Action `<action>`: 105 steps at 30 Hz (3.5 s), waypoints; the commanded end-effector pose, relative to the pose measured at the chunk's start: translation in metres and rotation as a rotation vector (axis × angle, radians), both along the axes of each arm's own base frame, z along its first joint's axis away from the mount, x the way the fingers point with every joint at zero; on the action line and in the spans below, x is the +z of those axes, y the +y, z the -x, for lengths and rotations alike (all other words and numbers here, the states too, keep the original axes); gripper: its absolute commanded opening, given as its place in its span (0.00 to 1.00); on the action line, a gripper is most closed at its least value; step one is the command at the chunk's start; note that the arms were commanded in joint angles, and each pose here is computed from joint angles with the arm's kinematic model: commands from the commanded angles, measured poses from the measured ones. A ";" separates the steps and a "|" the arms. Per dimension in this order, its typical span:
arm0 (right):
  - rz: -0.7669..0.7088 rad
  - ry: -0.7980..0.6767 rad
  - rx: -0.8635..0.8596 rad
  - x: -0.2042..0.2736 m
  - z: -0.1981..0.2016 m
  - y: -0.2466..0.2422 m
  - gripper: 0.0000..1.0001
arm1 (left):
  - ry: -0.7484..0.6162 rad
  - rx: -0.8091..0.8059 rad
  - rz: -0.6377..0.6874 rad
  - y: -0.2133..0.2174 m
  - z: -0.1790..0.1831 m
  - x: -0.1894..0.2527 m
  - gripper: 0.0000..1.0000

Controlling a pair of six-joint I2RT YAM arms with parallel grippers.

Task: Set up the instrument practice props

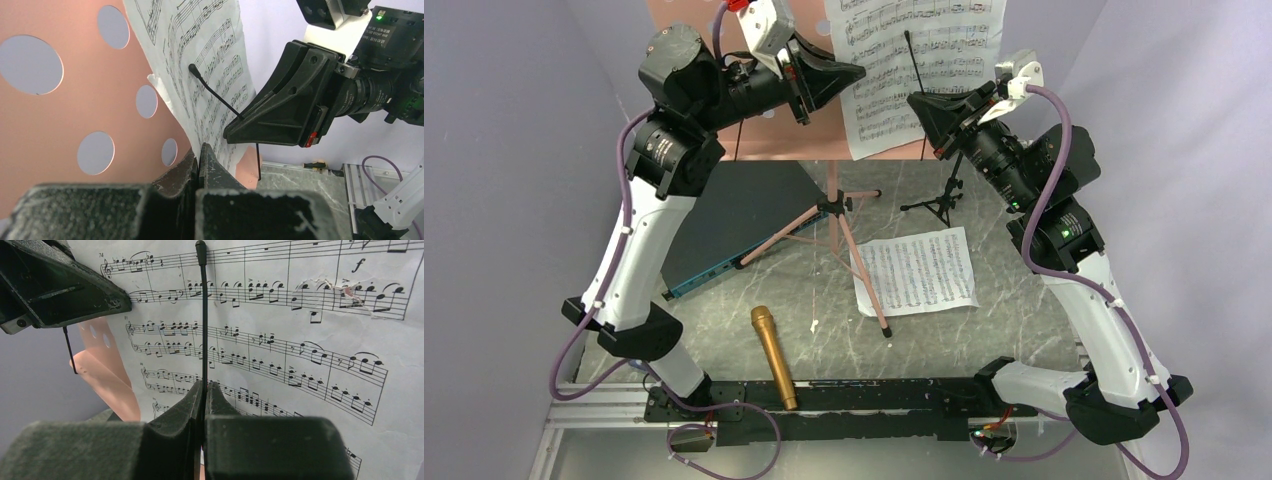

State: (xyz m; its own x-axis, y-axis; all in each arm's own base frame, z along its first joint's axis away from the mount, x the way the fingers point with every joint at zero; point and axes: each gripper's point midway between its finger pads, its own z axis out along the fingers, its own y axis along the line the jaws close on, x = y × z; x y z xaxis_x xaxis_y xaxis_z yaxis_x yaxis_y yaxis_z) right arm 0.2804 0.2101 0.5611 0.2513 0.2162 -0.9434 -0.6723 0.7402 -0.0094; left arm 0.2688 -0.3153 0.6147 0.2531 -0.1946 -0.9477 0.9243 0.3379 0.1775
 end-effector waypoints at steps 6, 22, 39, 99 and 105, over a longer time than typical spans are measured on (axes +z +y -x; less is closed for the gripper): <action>-0.012 -0.016 0.020 0.010 0.004 0.002 0.00 | -0.081 -0.003 -0.030 0.002 0.006 0.006 0.03; -0.013 -0.008 0.018 0.006 0.002 0.003 0.00 | -0.083 0.031 -0.002 0.007 0.004 0.006 0.29; -0.040 -0.010 0.005 0.002 0.011 -0.006 0.51 | -0.022 -0.060 0.053 0.020 0.044 0.003 0.59; 0.158 0.847 -0.018 -0.364 0.024 -0.007 0.90 | 0.768 0.155 -0.068 0.046 0.044 -0.381 0.91; -0.048 1.039 -0.066 -0.404 0.005 -0.044 0.92 | 0.713 0.147 -0.021 0.052 0.050 -0.371 0.92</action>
